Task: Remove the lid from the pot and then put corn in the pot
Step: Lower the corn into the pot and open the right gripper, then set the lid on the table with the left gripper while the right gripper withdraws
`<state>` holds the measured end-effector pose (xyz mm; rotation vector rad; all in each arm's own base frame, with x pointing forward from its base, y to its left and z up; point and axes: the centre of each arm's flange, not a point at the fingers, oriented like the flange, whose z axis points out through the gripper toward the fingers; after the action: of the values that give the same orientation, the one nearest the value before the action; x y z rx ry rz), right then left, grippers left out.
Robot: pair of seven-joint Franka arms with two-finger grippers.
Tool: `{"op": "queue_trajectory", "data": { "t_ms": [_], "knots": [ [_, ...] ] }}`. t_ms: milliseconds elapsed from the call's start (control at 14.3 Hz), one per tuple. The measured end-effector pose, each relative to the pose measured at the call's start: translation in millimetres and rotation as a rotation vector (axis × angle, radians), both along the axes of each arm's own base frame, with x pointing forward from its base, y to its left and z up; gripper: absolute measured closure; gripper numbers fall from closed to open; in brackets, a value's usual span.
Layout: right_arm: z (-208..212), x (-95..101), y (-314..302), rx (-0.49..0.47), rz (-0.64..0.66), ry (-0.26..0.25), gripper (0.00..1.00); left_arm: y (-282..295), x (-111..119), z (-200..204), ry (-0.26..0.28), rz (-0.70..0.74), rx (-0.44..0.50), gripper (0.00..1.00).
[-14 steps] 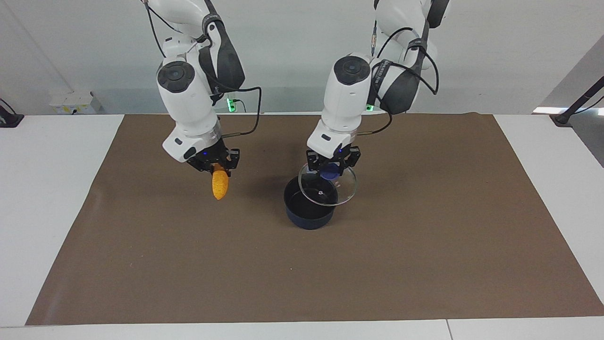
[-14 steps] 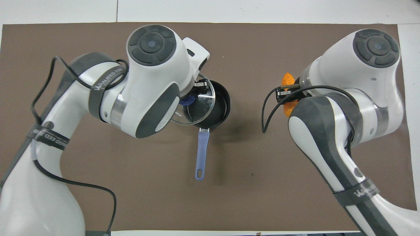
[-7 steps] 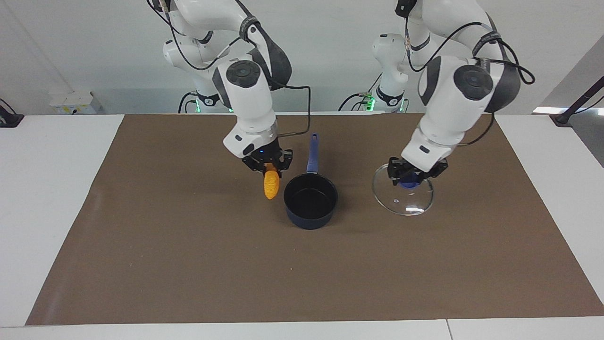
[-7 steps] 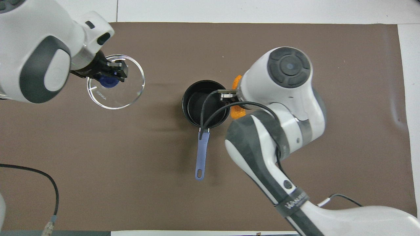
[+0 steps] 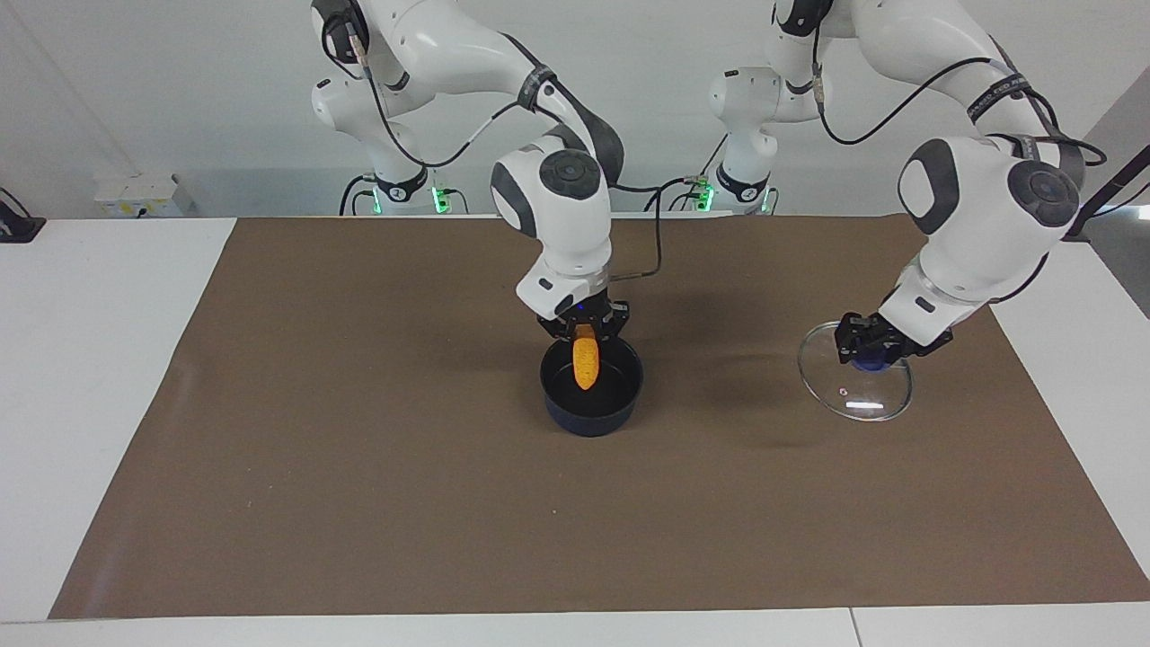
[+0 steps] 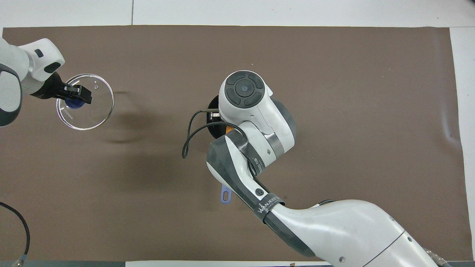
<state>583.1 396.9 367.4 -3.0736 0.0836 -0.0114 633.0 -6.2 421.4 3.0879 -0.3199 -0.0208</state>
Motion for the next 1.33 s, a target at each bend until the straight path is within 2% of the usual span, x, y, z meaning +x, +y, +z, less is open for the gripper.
{"op": "queue_trajectory", "data": {
  "t_ms": [209, 558, 698, 767, 837, 907, 977, 1116, 1326],
  "knots": [
    [-16.4, -1.3, -4.1, -0.014, -0.004, 0.017, 0.60, 4.4, -15.6, -47.8, -0.011, -0.004, 0.002, 0.36],
    [-22.3, 1.5, -6.6, 0.002, -0.009, -0.015, 0.59, 3.5, -33.2, -85.3, -0.003, -0.004, 0.004, 0.36],
    [-17.2, 5.4, -10.7, -0.013, -0.003, -0.036, 0.45, 3.7, -35.4, -89.0, -0.010, -0.003, 0.003, 0.36],
    [-8.7, 9.7, -13.6, -0.014, -0.005, -0.052, 0.33, 3.7, -35.8, -88.8, -0.010, -0.004, 0.003, 0.36],
    [0.9, 13.4, -16.0, -0.014, -0.009, -0.060, 0.21, 3.4, -35.9, -88.5, -0.010, -0.006, 0.003, 0.28],
    [14.5, 17.2, -18.9, -0.015, -0.014, -0.069, 0.08, 2.5, -35.7, -86.7, -0.013, -0.009, 0.003, 0.15],
    [30.1, 20.3, -23.9, -0.021, -0.019, -0.077, 0.00, 1.2, -35.3, -82.9, -0.017, -0.012, 0.002, 0.03],
    [73.7, 28.8, -55.7, -0.041, -0.057, -0.091, 0.00, -2.9, -30.9, -60.9, -0.017, -0.021, 0.000, 0.00],
    [142.3, 28.5, -135.1, -0.086, -0.055, -0.048, 0.00, -7.9, -21.9, 11.7, -0.015, -0.024, -0.005, 0.00]
  ]
}}
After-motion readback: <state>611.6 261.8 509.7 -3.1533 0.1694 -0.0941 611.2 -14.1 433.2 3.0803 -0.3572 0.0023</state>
